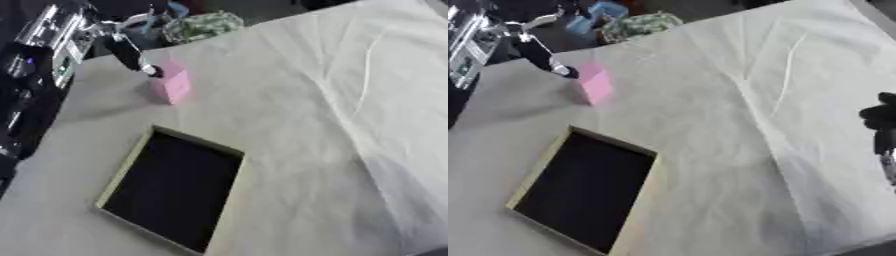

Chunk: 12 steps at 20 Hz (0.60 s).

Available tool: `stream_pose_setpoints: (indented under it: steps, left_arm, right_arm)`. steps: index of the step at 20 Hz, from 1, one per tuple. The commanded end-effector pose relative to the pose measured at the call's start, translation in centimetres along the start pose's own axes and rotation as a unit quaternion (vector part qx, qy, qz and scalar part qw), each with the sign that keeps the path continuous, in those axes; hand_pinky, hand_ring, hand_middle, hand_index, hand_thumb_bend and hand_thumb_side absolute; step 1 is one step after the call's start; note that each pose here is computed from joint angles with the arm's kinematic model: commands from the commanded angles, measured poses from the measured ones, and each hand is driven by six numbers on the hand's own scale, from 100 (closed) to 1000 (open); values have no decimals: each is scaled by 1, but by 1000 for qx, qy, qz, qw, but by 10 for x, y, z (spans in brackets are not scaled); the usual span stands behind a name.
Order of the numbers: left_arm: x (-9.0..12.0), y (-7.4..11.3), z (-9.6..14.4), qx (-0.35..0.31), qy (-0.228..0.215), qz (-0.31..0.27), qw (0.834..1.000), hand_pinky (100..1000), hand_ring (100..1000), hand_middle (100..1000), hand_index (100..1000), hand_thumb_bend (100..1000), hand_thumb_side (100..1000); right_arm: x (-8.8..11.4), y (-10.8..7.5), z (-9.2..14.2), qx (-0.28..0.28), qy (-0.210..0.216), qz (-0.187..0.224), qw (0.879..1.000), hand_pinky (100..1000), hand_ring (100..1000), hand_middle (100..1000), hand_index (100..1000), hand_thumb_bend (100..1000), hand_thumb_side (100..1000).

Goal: Pick up objects on the table and place them in the box.

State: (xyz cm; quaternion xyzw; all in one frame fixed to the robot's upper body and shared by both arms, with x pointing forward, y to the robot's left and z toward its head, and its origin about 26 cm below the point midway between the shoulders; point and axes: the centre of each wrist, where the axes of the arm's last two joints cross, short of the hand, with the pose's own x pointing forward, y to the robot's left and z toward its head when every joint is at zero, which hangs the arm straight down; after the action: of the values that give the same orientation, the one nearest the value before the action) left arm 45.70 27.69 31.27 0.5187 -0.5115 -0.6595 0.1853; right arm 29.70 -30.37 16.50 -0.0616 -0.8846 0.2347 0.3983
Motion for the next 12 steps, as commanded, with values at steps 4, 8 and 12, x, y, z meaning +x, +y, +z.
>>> stream_pose_setpoints:
  steps: [4,8,12]
  left_arm:
    - [-7,3,-4,-3,21,-31,999,868,818,776,892,692,440]
    - [-10,-1,-4,-6,30,-36,999,870,819,776,892,669,431]
    - [-13,-5,-2,-10,47,-49,998,876,828,782,897,642,419]
  right_arm:
    - [6,-4,-5,8,-15,6,1000,822,808,703,880,100,475]
    - [7,-4,-6,9,-15,5,1000,822,808,701,880,100,476]
    - [7,-3,-7,10,-17,4,1000,822,808,701,880,100,477]
